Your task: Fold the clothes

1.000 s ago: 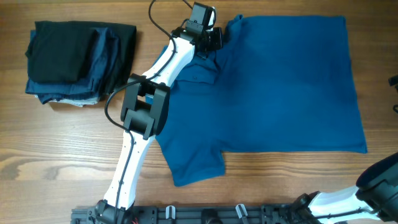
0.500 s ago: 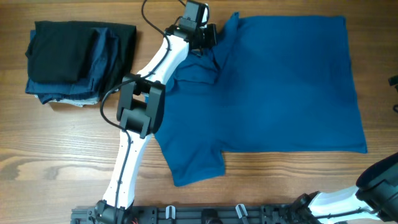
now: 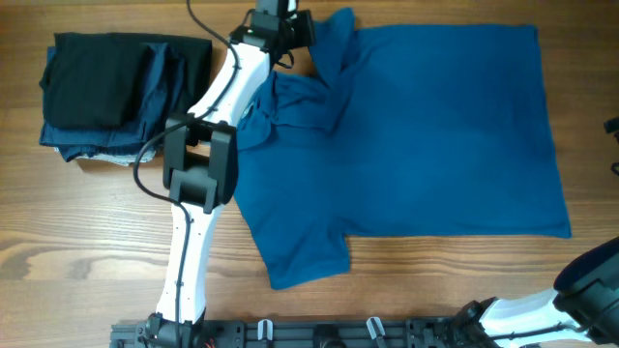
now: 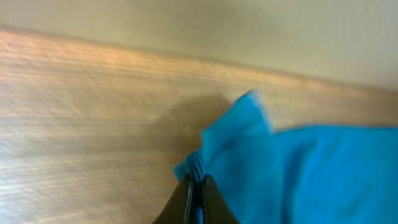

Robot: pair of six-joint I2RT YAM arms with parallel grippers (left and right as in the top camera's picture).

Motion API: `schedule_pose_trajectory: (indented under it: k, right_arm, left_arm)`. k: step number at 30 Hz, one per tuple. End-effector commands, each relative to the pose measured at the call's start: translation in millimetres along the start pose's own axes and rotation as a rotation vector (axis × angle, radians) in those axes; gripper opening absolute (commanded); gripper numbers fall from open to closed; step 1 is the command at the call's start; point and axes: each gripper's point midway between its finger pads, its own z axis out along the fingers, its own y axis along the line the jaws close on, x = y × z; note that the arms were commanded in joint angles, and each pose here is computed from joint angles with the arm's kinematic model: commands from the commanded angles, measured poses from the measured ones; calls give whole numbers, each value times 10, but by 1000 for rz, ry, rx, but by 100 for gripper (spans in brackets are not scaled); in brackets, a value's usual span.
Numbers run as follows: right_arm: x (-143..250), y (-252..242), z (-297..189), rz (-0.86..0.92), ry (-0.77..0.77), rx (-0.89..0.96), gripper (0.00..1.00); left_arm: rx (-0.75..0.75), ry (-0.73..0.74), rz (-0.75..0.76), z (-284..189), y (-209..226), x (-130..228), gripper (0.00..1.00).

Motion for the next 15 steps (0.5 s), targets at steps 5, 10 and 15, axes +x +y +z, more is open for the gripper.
schedule_pose_trajectory:
  k: [5,10,15]
  right_arm:
    - [-60,27,-67,-1,-17,-17,100]
    - [-60,27,-67,-1,-17,-17,100]
    - [-60,27,-67,0,-18,-17,100]
  left_arm:
    - [-56,-228,90,-248,357,-746,4]
    - [-88,-298,81,-100,738,-828,8]
    - [-159,-369,73,9,1245,-883,27]
